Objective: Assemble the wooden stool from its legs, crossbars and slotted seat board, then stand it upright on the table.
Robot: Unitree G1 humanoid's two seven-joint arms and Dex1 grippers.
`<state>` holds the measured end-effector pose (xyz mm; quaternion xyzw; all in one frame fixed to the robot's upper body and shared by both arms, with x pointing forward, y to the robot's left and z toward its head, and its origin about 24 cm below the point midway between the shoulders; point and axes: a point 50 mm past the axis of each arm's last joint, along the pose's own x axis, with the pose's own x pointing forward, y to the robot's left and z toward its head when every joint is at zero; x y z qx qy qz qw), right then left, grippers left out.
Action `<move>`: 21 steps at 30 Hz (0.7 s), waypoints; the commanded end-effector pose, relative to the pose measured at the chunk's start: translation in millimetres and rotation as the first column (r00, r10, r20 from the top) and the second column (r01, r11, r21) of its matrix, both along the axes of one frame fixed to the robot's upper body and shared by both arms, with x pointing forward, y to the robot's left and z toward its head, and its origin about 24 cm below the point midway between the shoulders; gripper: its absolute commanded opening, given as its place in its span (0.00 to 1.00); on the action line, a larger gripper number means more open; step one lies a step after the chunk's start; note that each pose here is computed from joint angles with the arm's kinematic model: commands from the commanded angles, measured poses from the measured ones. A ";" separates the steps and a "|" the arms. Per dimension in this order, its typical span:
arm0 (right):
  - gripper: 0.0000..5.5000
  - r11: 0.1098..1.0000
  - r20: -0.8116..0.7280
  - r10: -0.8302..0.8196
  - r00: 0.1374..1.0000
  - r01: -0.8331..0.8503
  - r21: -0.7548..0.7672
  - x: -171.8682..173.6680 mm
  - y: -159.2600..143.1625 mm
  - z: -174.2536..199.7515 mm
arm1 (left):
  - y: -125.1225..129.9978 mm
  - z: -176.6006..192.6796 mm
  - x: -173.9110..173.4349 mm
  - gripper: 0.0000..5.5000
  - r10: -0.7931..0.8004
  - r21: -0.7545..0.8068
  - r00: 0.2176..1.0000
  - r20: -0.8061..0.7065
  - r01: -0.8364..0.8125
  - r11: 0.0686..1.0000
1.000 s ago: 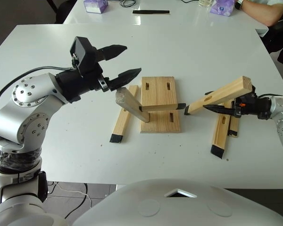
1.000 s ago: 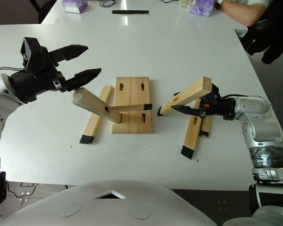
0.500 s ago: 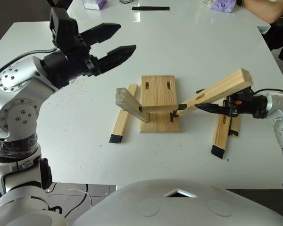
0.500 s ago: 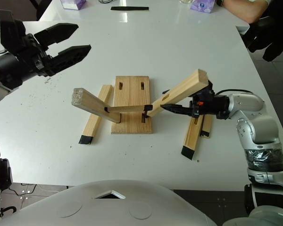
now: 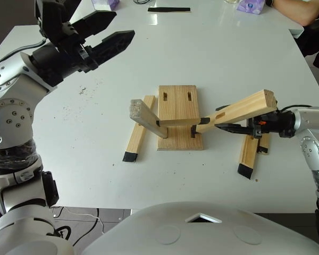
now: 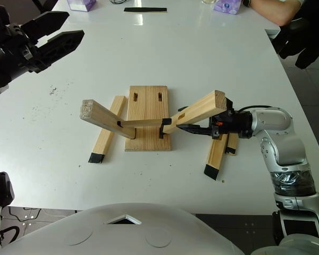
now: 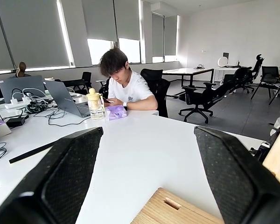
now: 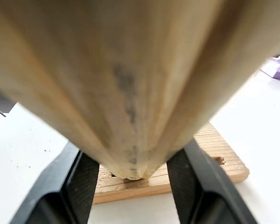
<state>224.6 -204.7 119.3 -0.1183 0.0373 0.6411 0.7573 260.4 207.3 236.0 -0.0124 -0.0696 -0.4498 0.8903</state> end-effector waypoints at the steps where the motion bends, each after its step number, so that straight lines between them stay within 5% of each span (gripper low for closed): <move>1: 0.36 0.997 -0.057 0.037 0.998 -0.040 -0.066 -7.8 0.8 -7.1 | -2.1 -4.8 -2.6 0.66 -0.002 0.024 1.000 -0.006 0.002 1.000; 21: 0.36 0.946 -0.110 0.165 0.980 -0.189 -0.265 -4.2 16.2 -18.8 | -15.2 -16.2 -9.8 0.66 -0.002 0.008 1.000 -0.015 0.002 1.000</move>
